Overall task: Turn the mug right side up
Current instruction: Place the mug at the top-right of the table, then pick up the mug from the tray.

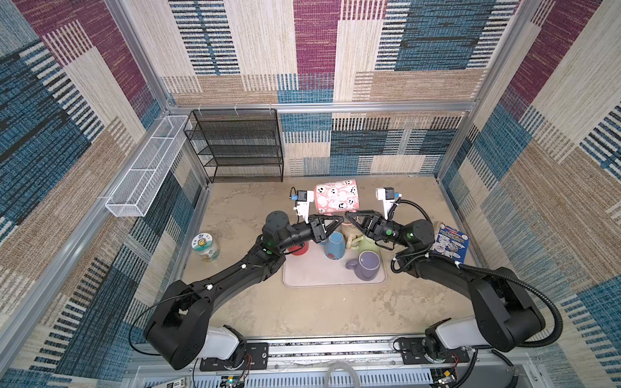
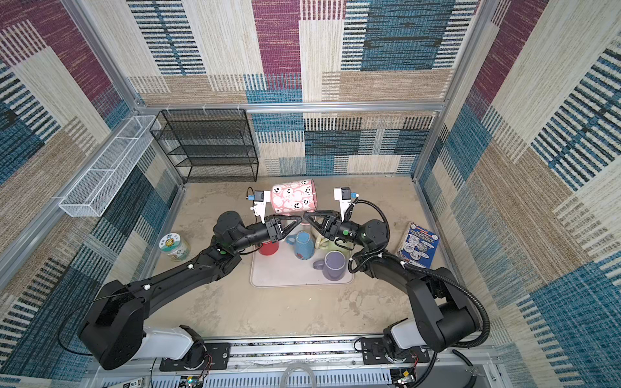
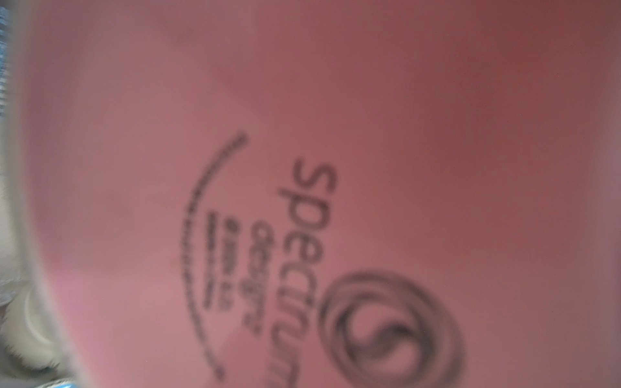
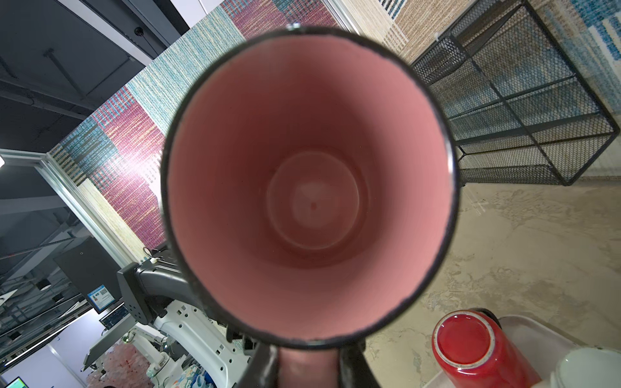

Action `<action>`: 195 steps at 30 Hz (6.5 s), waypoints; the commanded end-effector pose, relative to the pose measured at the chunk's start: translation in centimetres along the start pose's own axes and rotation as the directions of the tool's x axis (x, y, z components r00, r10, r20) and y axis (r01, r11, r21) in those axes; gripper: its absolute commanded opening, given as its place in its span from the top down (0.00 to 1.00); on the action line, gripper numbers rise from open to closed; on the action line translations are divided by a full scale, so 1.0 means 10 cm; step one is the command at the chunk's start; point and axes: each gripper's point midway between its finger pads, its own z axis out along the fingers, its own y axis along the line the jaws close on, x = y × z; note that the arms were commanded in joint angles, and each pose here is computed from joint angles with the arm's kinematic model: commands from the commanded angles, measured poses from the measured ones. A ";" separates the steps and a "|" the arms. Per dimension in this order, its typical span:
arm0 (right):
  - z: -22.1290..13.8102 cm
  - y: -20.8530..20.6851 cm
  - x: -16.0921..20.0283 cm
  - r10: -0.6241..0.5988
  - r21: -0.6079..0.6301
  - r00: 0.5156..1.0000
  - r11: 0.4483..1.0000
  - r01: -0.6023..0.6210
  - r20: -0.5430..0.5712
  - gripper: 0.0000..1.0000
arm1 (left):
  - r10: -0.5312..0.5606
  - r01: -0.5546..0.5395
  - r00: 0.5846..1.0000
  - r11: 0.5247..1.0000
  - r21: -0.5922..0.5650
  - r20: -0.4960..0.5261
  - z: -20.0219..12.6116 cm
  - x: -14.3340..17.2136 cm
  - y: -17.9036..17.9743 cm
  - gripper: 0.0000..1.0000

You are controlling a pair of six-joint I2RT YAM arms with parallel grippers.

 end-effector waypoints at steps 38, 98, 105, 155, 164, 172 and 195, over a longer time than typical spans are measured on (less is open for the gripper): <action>-0.03 0.03 -0.18 -0.211 0.094 0.977 0.974 0.206 0.036 1.00 | 0.112 -0.128 0.990 0.964 -0.232 -0.080 -0.35 0.13 0.17 0.53; -1.66 -2.03 -0.95 -0.210 0.964 0.970 0.208 0.164 -0.120 1.00 | 0.092 -0.368 0.921 0.519 -0.771 -0.378 -1.70 0.11 0.60 0.01; -1.83 -2.31 -1.08 -0.207 0.976 0.962 0.095 0.198 -0.175 1.00 | 0.024 -0.385 0.897 0.536 -0.751 -0.442 -1.63 0.25 0.71 0.01; -2.40 -2.94 -0.93 -0.086 0.968 0.969 -0.118 0.220 -0.230 0.50 | -0.096 -0.358 0.870 0.551 -0.754 -0.483 -1.58 0.43 1.03 0.03; -2.36 -2.53 -1.00 -0.162 0.984 0.971 -0.071 0.165 -0.175 0.43 | 0.048 -0.381 0.861 0.720 -0.580 -0.506 -1.26 0.30 0.57 0.06; -2.10 -1.65 -1.02 -0.325 0.977 0.946 0.198 0.073 -0.005 0.43 | 0.199 -0.463 0.774 0.825 -0.324 -0.601 -0.90 0.42 0.22 0.21; -1.73 -0.90 -0.07 -0.079 0.763 0.985 0.643 -0.066 0.152 0.35 | 0.448 -0.694 0.370 0.715 0.078 -0.814 -0.11 1.21 0.26 0.36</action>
